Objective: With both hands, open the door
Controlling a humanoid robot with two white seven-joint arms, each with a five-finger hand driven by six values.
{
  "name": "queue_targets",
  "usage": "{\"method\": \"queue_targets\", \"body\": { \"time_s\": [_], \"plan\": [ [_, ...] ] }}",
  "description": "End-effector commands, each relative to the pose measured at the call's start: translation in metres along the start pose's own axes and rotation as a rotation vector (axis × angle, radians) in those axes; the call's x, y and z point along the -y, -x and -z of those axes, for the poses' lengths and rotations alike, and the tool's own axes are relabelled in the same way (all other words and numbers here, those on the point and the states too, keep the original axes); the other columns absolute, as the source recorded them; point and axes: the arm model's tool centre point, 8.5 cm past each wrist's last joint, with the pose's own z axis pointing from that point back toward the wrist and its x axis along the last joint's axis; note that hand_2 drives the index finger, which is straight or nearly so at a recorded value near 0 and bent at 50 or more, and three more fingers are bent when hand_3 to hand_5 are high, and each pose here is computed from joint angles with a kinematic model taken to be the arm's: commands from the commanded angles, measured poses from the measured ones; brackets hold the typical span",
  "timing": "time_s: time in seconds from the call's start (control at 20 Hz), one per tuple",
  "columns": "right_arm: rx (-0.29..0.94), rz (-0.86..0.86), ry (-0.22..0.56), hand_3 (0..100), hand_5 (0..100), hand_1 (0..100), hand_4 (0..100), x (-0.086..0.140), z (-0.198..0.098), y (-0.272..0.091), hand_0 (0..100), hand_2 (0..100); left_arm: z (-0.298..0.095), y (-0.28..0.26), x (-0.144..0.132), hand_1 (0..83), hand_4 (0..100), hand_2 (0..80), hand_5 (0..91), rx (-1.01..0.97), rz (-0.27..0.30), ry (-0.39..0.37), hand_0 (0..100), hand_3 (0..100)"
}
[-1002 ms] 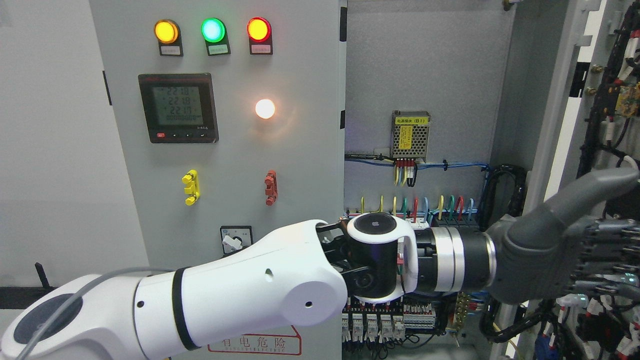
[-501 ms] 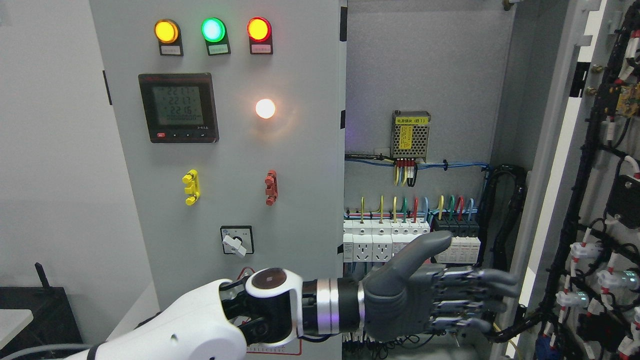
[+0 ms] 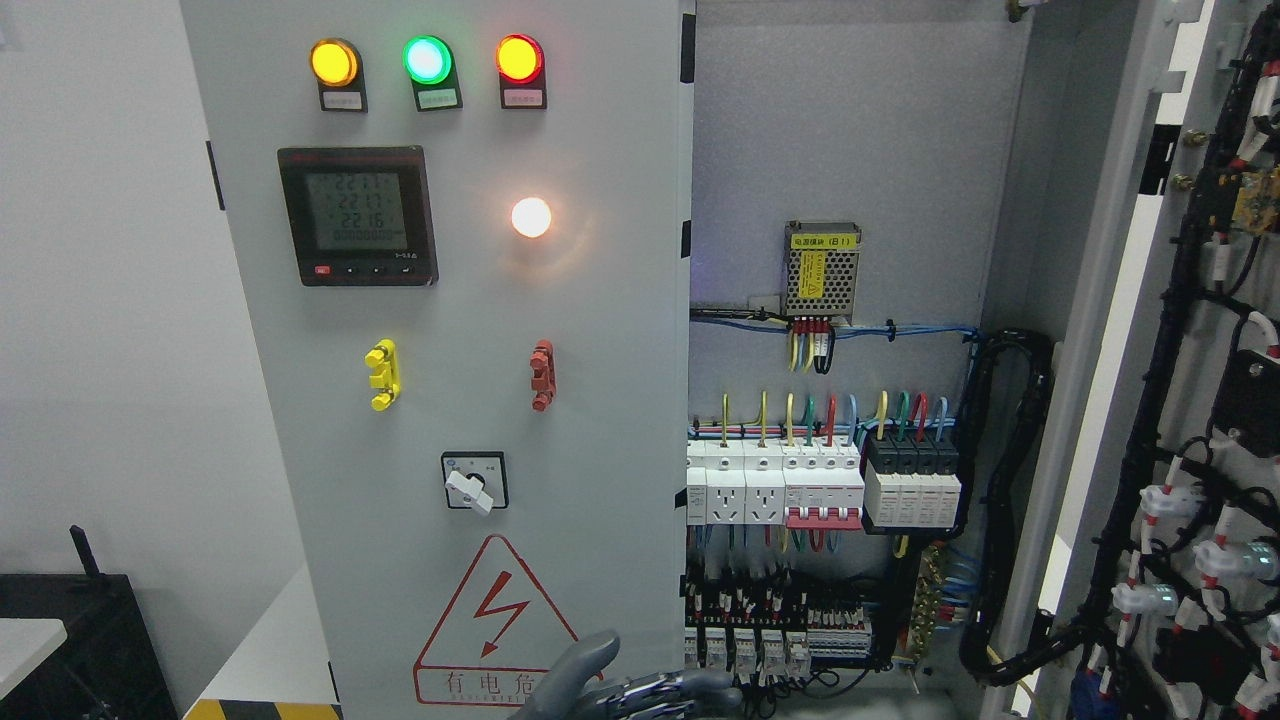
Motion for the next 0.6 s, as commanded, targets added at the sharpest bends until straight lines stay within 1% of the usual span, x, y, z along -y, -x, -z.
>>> {"method": "queue_targets", "body": {
  "time_s": [0.0,0.2,0.3,0.4,0.55],
  "plan": [
    [0.000,0.000,-0.005,0,0,0,0,0.000,0.000,0.000,38,0,-0.129,0.011,-0.035,0.0,0,0.0,0.0,-0.027,0.075,-0.319,0,0],
    [0.000,0.000,-0.005,0,0,0,0,0.000,0.000,0.000,38,0,-0.180,0.084,-0.023,0.0,0,0.0,0.0,-0.175,0.038,-0.444,0,0],
    [0.000,0.000,-0.005,0,0,0,0,0.000,0.000,0.000,38,0,-0.204,0.128,-0.009,0.0,0,0.0,0.0,-0.249,-0.004,-0.505,0,0],
    [0.000,0.000,-0.005,0,0,0,0,0.000,0.000,0.000,38,0,-0.235,0.175,0.005,0.0,0,0.0,0.0,-0.334,-0.039,-0.592,0,0],
    [0.000,0.000,-0.005,0,0,0,0,0.000,0.000,0.000,38,0,-0.256,0.225,0.019,0.0,0,0.0,0.0,-0.437,-0.073,-0.664,0,0]
  ]
}}
